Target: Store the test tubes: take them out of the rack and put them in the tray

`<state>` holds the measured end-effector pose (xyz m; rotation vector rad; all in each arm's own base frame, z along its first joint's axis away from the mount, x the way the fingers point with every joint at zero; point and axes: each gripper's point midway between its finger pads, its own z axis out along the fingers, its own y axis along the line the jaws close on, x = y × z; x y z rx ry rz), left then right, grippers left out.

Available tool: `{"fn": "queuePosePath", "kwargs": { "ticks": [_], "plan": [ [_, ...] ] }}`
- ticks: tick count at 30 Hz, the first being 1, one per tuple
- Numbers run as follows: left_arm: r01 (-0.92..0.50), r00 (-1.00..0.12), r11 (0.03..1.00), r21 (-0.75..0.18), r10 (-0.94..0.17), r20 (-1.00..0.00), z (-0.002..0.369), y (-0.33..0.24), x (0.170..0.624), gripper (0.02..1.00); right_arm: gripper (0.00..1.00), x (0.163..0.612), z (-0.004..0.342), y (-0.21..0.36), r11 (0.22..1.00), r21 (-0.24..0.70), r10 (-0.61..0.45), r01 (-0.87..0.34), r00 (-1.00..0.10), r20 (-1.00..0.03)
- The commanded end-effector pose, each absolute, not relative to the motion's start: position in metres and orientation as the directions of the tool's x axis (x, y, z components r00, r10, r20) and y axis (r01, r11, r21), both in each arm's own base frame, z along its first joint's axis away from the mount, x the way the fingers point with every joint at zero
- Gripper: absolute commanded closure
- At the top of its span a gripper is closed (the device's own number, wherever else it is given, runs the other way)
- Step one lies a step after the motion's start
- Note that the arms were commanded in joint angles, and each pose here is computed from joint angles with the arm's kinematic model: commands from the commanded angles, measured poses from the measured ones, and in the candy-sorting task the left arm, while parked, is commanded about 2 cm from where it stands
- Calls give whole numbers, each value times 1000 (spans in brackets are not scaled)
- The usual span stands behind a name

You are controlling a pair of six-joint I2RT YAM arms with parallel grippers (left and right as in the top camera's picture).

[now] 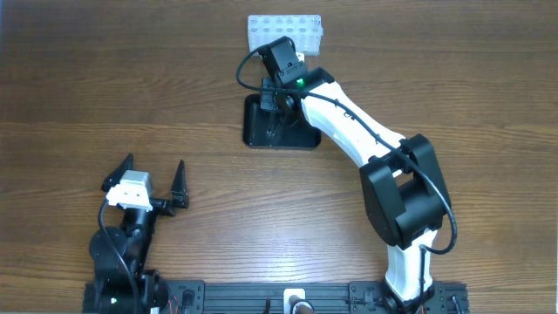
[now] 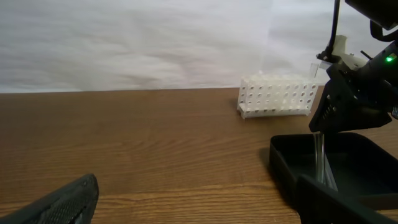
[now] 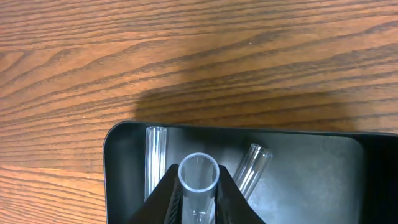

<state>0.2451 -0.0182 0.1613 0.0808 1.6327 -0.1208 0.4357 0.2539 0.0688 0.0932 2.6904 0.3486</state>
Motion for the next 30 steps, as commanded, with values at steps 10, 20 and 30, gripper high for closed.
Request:
{"fn": "queuePosePath", "kwargs": {
  "ticks": [10, 20, 30],
  "plan": [
    [141, -61, 990, -18, -10, -998, 160, -21, 245, 18, 803, 425, 35, 264, 967, 253, 100, 13, -937, -334],
    [141, -61, 990, -18, -10, -998, 160, -21, 245, 18, 492, 428, 53, 275, 953, 302, 81, -32, -931, -355],
    [141, -61, 990, -18, -10, -998, 160, -21, 245, 18, 128, 446, 189, 235, 982, 124, -20, -142, -730, -683]
  ]
}}
